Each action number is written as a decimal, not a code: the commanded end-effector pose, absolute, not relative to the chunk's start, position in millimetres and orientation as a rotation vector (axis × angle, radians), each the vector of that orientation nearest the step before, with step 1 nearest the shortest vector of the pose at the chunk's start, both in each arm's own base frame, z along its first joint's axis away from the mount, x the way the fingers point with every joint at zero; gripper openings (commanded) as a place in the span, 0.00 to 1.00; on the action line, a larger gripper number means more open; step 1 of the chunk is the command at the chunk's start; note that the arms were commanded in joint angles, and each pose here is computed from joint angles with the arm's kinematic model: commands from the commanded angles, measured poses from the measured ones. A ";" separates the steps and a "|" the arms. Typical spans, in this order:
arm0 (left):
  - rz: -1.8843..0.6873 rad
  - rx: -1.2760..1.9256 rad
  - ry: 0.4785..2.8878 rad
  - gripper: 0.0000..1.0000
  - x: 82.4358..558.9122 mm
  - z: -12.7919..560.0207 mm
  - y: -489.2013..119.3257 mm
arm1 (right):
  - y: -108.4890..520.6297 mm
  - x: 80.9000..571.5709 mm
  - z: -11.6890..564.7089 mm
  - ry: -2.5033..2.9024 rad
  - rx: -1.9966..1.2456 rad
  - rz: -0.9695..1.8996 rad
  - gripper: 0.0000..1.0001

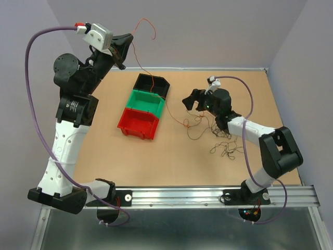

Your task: Untangle the cables

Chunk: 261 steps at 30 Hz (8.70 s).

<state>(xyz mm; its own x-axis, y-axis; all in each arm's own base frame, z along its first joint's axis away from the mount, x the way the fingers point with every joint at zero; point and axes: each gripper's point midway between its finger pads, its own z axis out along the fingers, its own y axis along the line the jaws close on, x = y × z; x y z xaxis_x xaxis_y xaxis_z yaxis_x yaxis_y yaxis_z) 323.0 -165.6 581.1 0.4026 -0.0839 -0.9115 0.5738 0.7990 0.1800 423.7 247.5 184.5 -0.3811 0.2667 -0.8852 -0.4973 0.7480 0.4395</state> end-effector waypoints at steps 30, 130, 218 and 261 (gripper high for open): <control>-0.517 0.544 1.173 0.00 320.3 513.3 -189.2 | 129.9 405.4 155.6 2.165 0.099 -0.167 1.00; -0.243 1.194 1.960 0.62 362.3 181.1 -128.5 | 358.5 341.5 203.7 1.635 -0.720 1.115 0.00; -0.440 0.603 1.527 0.00 383.1 305.7 -77.6 | 249.2 358.5 56.7 2.012 -0.345 0.653 0.38; -0.427 0.366 1.635 0.00 409.5 276.3 -6.4 | -32.4 333.8 129.4 1.445 1.000 0.429 0.01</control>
<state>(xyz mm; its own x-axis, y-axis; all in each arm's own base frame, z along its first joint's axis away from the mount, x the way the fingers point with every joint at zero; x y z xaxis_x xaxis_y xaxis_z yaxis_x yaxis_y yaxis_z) 416.1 18.4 254.8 -0.1824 -0.0448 -0.9822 0.3203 0.9418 -0.1024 321.1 -45.9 111.8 0.1917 0.7800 -0.5957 0.4032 0.4908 0.7723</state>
